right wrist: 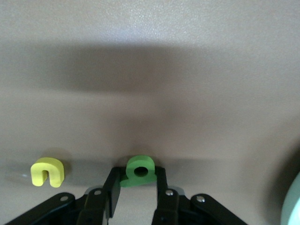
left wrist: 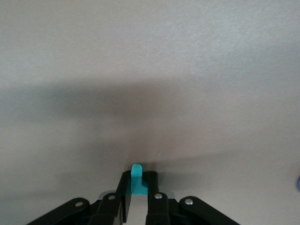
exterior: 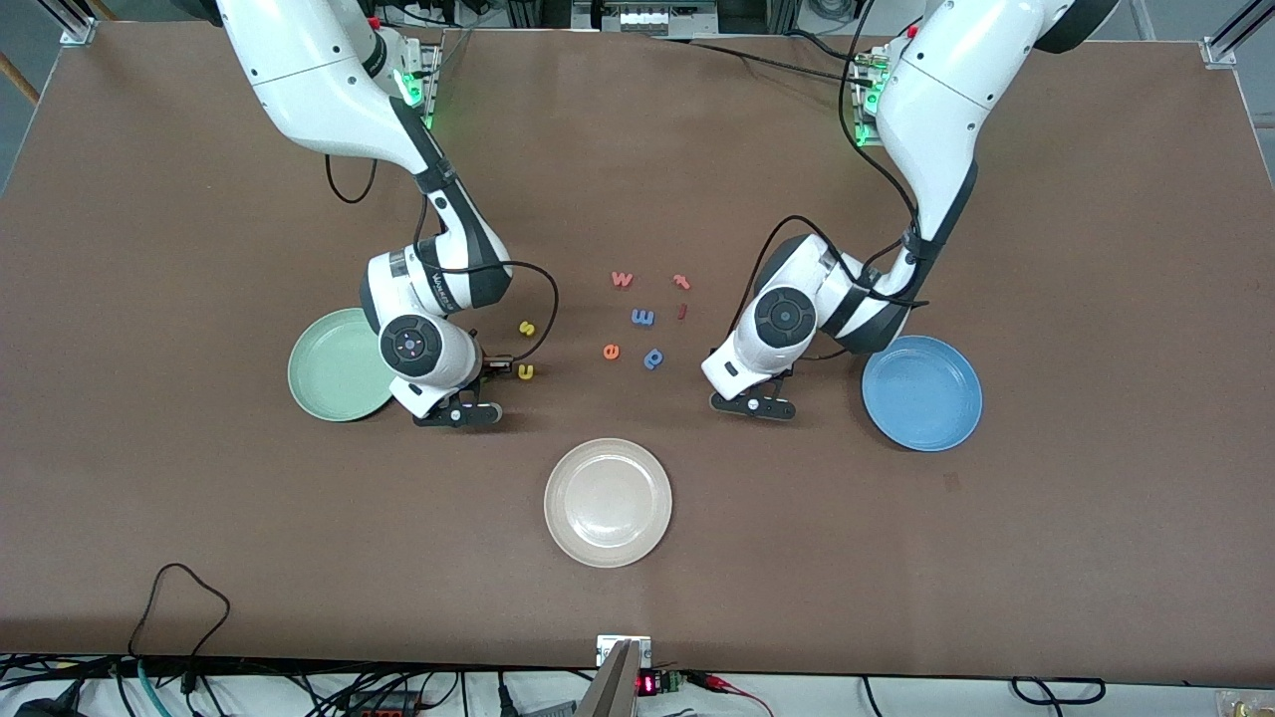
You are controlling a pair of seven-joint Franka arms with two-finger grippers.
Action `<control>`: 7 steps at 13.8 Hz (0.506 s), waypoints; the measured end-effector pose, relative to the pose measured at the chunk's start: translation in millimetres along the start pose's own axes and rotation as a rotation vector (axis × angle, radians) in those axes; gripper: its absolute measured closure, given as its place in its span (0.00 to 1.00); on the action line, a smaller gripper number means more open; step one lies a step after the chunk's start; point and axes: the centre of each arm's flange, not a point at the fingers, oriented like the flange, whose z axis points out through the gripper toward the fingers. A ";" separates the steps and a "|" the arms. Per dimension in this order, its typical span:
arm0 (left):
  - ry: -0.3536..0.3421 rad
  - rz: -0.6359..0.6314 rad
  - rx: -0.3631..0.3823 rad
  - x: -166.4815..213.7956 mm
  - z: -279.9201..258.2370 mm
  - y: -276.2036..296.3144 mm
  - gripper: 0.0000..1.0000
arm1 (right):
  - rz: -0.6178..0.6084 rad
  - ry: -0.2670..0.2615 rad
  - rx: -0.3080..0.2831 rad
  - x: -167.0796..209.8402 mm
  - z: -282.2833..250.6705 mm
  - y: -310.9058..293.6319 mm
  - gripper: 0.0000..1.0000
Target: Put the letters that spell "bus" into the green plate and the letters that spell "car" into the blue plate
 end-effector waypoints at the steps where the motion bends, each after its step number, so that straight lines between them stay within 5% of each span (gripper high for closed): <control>1: -0.012 -0.002 0.013 3.2 -10.2 -8.9 0.82 | 0.001 0.007 0.002 1.8 -3.9 0.8 0.65; 7: -0.100 -0.049 0.085 22.3 -91.9 -157.3 0.82 | 0.038 -0.004 0.007 8.1 -115.8 106.1 0.65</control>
